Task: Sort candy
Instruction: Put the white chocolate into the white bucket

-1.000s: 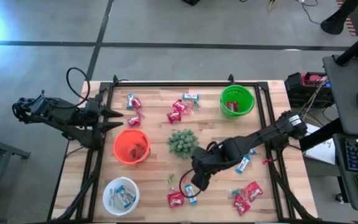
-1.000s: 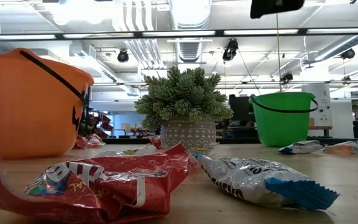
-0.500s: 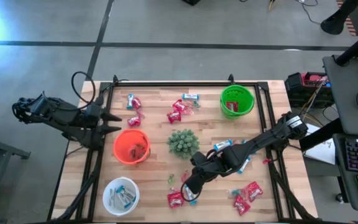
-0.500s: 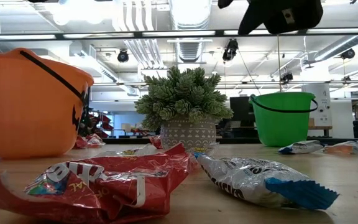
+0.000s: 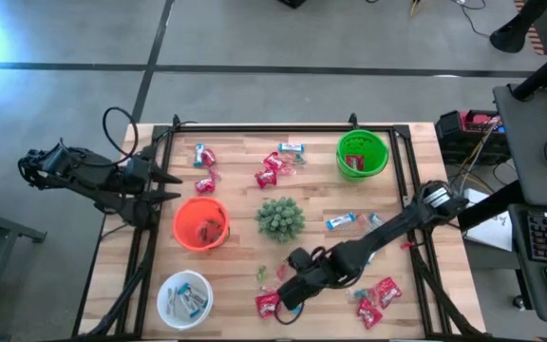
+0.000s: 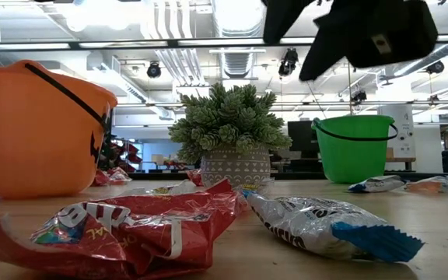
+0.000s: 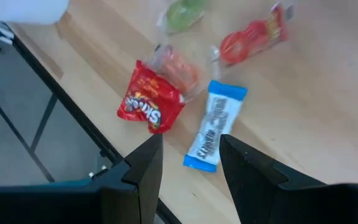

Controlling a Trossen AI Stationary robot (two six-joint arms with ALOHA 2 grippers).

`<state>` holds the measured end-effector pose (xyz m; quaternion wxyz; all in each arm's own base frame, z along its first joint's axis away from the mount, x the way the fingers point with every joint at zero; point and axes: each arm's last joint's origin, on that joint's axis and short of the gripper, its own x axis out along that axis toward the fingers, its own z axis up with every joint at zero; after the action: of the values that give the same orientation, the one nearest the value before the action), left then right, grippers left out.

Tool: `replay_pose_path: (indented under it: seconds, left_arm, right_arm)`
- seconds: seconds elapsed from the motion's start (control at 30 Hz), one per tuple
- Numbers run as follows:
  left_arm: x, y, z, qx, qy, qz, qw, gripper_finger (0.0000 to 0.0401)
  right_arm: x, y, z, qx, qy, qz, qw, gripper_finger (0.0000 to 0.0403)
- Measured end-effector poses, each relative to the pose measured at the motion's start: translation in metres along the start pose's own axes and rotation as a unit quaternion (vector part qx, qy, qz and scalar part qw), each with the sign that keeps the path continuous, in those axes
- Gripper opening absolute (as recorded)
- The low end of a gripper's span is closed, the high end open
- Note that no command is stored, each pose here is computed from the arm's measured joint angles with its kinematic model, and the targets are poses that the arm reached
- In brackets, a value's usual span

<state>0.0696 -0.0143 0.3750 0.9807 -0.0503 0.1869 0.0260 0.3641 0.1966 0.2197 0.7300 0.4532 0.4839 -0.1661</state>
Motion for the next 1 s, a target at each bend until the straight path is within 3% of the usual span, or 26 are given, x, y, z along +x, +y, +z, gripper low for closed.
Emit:
replay_pose_path:
  seconds: [0.4, 1.0]
  left_arm:
    - [-0.008, 0.003, -0.001, -0.006, -0.013, -0.003, 1.0, 0.015]
    - [-0.008, 0.003, -0.001, -0.007, -0.015, -0.004, 1.0, 0.015]
  right_arm:
    - [0.041, -0.004, -0.027, 0.019, 0.023, -0.035, 0.999, 0.0153]
    - [0.054, -0.007, -0.032, 0.022, 0.025, -0.042, 0.999, 0.0153]
